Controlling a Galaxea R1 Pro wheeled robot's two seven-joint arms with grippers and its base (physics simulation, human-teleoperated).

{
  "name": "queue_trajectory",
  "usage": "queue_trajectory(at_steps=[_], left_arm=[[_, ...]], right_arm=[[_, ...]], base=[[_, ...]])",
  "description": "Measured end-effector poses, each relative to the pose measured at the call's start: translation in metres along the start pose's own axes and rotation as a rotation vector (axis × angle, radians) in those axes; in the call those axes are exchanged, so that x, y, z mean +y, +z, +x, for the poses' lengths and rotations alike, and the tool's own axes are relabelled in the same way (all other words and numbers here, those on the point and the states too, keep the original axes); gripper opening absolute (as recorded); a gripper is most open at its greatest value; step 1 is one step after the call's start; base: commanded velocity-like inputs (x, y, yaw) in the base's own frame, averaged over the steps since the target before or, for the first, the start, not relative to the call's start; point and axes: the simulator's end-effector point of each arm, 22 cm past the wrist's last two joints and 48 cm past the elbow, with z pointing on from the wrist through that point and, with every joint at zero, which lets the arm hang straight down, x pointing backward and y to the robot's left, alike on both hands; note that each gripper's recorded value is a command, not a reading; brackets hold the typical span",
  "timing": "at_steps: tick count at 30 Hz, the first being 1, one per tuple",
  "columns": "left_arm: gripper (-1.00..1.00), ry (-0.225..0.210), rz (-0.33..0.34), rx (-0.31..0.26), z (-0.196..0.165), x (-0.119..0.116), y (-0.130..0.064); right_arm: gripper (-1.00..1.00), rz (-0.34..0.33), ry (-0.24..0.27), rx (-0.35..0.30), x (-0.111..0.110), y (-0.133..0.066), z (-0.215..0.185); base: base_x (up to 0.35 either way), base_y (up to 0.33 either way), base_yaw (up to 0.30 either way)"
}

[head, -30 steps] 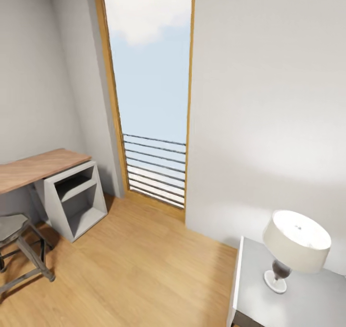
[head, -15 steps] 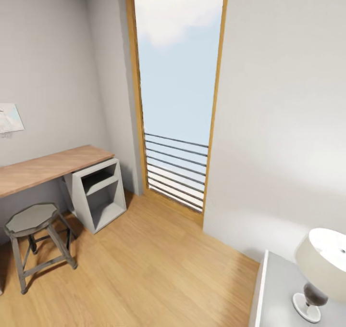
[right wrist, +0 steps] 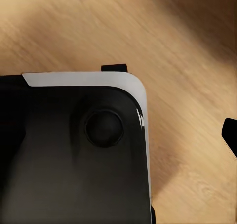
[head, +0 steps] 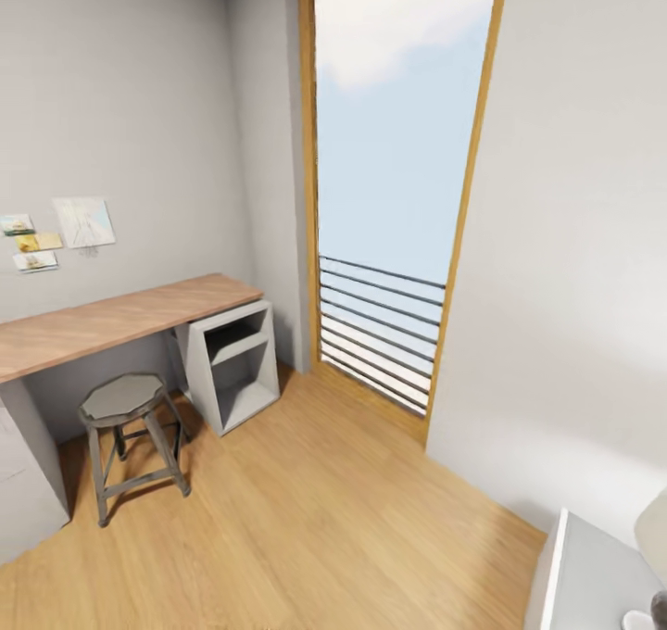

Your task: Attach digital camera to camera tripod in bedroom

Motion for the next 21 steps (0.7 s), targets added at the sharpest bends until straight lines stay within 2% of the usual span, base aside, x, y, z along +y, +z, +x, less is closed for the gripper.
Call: queue_trajectory(at_steps=[21], left_arm=[[1.0, 0.0, 0.0, 0.0, 0.0, 0.0, 0.0]], right_arm=[[1.0, 0.0, 0.0, 0.001, 0.0, 0.0, 0.0002]], base=[[0.0, 0.0, 0.285]])
